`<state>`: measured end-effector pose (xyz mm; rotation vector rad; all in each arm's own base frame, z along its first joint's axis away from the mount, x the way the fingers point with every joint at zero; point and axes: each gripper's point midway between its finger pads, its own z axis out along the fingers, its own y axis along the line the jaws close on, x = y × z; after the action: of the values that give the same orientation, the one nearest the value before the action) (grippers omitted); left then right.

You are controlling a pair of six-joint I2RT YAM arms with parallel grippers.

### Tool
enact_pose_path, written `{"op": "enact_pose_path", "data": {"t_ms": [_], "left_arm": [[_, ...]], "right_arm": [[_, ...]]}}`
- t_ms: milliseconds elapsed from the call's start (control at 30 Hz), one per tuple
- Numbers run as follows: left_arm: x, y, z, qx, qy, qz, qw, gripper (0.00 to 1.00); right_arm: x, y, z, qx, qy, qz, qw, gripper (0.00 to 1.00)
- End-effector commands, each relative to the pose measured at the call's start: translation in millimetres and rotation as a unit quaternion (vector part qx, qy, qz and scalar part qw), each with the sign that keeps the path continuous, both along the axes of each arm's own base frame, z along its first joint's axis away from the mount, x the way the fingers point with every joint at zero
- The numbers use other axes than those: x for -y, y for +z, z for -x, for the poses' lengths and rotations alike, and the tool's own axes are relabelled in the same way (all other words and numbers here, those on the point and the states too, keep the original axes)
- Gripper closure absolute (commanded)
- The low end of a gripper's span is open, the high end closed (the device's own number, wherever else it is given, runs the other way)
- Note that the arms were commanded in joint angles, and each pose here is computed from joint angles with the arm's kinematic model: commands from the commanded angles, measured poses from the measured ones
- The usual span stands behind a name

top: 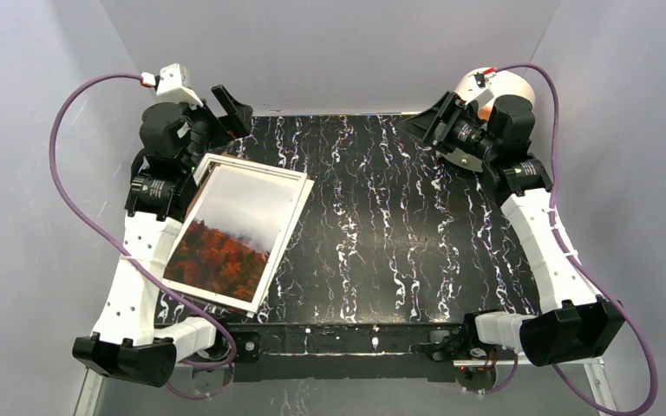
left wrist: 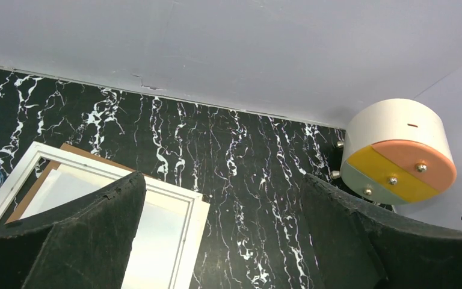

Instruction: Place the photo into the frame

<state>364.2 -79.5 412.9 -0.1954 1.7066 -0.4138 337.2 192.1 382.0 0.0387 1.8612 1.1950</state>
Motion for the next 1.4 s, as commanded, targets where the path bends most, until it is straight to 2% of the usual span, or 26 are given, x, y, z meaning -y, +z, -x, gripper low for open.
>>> {"op": "enact_pose_path", "data": {"t_ms": [0, 133, 233, 500, 533, 600, 667, 800, 967, 1067, 1200, 1367], "left_arm": [[3.7, 2.2, 1.1, 0.011, -0.009, 0.0, 1.0, 0.02], [19.2, -5.6, 5.6, 0.006, -0.055, 0.003, 0.998, 0.02], [25.0, -27.9, 6.3, -0.021, -0.074, -0.002, 0.997, 0.02], [13.9, -143.6, 9.3, -0.204, -0.057, -0.053, 0.976, 0.04], [9.8, -159.4, 11.5, -0.227, -0.052, -0.065, 0.97, 0.06], [4.0, -187.9, 17.7, -0.271, -0.046, -0.085, 0.958, 0.09], [9.7, -210.8, 25.4, -0.302, -0.071, -0.088, 0.947, 0.13], [30.3, -249.1, 41.9, -0.351, -0.116, -0.079, 0.926, 0.23], [59.7, -288.0, 53.3, -0.394, -0.143, -0.086, 0.904, 0.35], [65.3, -305.8, 47.2, -0.394, -0.121, -0.142, 0.9, 0.42], [63.7, -324.9, 24.4, -0.394, -0.086, -0.183, 0.896, 0.45], [80.5, -351.6, 20.8, -0.429, -0.115, -0.18, 0.878, 0.48]], "right_arm": [[0.3, 2.9, 4.2, 0.012, 0.002, 0.005, 1.0, 0.24], [-3.7, -3.1, 3.7, -0.007, 0.01, 0.0, 1.0, 0.24], [-10.9, -11.2, 1.7, -0.025, 0.02, 0.006, 0.999, 0.26], [-67.2, -52.3, 8.8, -0.059, 0.055, 0.052, 0.995, 0.27], [-74.5, -60.3, 10.9, -0.065, 0.056, 0.058, 0.995, 0.28], [-88.6, -77.7, 15.3, -0.083, 0.065, 0.068, 0.992, 0.38], [-100.8, -97.2, 20.0, -0.105, 0.078, 0.086, 0.988, 0.46], [-108.1, -134.5, 24.1, -0.148, 0.067, 0.121, 0.979, 0.51], [-100.4, -171.8, 25.8, -0.205, 0.031, 0.136, 0.969, 0.54], [-95.7, -187.8, 28.4, -0.228, 0.016, 0.137, 0.964, 0.56], [-90.4, -202.3, 32.1, -0.25, 0.002, 0.142, 0.958, 0.59], [-82.6, -210.7, 35.5, -0.256, -0.009, 0.154, 0.954, 0.61]]}}
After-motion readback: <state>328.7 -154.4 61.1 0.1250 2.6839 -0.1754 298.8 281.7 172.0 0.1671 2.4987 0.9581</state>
